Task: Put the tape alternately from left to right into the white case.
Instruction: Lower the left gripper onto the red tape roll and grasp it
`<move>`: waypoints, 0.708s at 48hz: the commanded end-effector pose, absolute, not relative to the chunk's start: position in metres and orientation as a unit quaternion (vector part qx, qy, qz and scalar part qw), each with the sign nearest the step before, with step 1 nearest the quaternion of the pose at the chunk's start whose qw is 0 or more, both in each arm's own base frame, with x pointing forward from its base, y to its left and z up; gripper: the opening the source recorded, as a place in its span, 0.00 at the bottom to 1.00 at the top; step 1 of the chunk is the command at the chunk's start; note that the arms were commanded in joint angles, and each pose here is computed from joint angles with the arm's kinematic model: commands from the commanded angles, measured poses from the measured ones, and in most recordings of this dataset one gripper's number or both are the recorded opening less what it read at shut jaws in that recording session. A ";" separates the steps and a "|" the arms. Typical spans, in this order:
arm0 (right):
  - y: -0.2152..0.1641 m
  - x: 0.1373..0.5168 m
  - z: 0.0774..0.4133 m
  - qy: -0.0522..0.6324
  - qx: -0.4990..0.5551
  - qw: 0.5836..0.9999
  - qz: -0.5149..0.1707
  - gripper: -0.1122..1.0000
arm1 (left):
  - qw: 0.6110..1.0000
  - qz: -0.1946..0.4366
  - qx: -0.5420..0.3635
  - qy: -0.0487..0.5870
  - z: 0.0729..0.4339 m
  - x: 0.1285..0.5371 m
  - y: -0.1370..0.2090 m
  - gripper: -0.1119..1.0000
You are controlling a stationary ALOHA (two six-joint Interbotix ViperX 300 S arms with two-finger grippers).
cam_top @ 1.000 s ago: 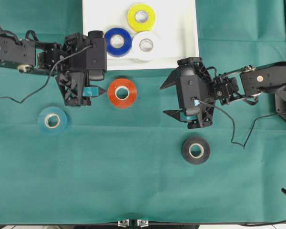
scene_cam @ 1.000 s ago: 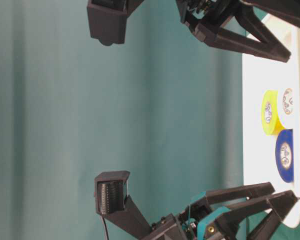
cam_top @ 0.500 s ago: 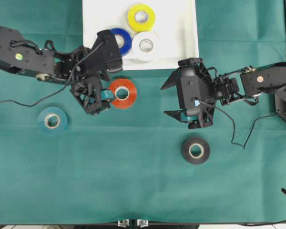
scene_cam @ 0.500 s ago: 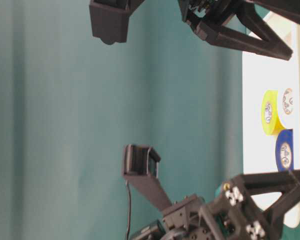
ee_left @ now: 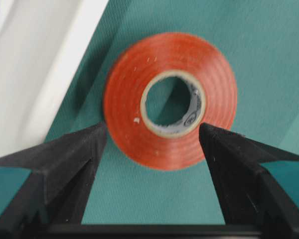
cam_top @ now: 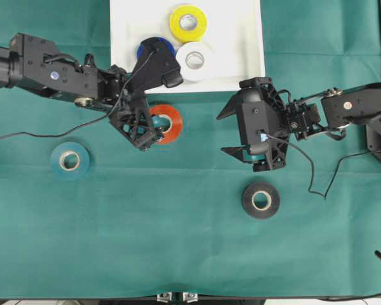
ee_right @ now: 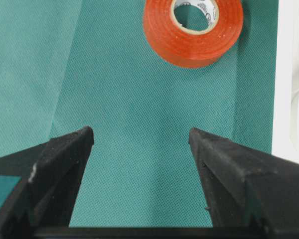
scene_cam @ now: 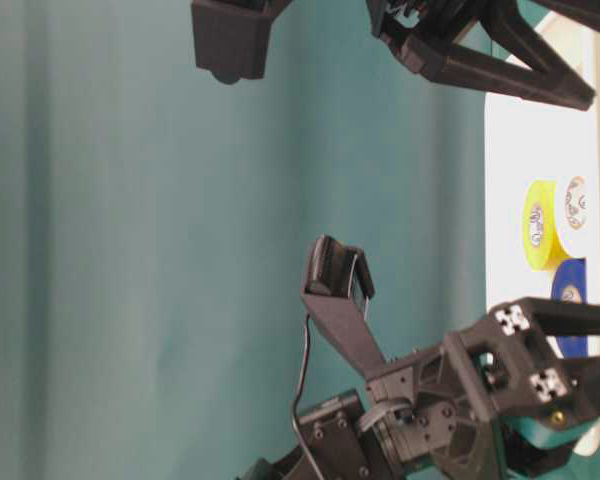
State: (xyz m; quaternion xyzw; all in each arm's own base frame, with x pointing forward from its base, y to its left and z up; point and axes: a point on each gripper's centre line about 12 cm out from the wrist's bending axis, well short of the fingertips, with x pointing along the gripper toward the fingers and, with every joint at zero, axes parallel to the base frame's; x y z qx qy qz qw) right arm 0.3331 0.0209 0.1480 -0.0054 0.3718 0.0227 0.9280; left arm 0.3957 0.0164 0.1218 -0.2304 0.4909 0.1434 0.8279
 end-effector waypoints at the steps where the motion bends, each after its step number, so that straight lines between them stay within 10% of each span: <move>1: 0.022 0.335 0.158 0.356 -0.004 0.934 0.026 0.86 | 0.833 0.143 -0.234 0.480 0.130 0.401 0.018 0.92; 34: 0.022 0.333 0.156 0.358 -0.004 0.933 0.026 0.86 | 0.820 0.156 -0.238 0.497 0.110 0.403 0.025 0.91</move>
